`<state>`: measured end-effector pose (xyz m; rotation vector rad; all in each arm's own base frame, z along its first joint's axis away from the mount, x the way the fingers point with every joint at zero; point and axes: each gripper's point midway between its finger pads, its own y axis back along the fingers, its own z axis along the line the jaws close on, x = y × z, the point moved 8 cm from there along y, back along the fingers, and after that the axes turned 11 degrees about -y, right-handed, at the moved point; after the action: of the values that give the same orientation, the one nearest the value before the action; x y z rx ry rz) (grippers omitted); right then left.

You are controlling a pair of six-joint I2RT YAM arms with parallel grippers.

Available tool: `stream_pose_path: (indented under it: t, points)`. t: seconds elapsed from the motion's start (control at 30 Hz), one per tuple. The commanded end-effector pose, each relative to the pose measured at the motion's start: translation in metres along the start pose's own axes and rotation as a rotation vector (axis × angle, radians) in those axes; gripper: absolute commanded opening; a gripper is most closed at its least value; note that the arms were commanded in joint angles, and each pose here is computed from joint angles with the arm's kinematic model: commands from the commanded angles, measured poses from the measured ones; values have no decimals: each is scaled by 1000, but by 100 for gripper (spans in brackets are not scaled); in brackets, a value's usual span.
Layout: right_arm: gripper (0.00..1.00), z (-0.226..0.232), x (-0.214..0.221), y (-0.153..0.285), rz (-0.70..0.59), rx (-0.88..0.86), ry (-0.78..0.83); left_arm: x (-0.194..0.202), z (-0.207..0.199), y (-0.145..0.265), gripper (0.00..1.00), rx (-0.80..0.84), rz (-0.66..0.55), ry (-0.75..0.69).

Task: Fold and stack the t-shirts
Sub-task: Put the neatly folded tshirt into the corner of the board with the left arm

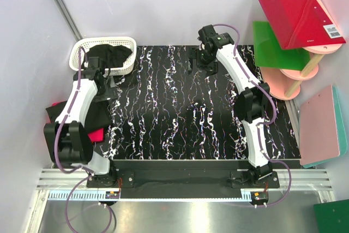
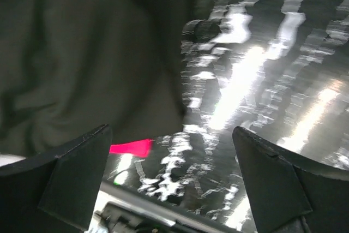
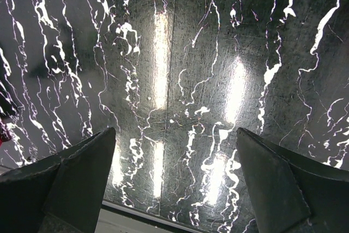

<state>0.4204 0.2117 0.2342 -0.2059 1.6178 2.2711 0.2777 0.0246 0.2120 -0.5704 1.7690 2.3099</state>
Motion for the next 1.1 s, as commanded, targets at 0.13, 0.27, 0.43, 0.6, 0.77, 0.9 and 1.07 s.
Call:
stream_pose_path:
  t: [0.13, 0.27, 0.43, 0.6, 0.77, 0.9, 1.07]
  points:
    - [100, 2, 4, 10, -1, -31, 50, 0, 24, -6, 99, -172, 153, 184]
    - [100, -1, 8, 7, -5, -41, 52, 12, 36, 3, 93, -240, 147, 275]
    - [100, -6, 16, 3, 9, -44, 56, 36, 60, 14, 0, -414, 229, 227]
    - [100, -9, 18, 0, 16, -46, 70, 58, 73, 24, 0, -366, 205, 387]
    - [100, -11, 19, -3, 36, -68, 58, 84, 87, 3, 0, -379, 272, 444]
    - [100, -19, 18, -3, 51, -75, 33, 89, 91, -26, 0, -401, 371, 410]
    - [100, -38, 14, 5, 52, -73, -20, 88, 103, -62, 0, -370, 461, 412]
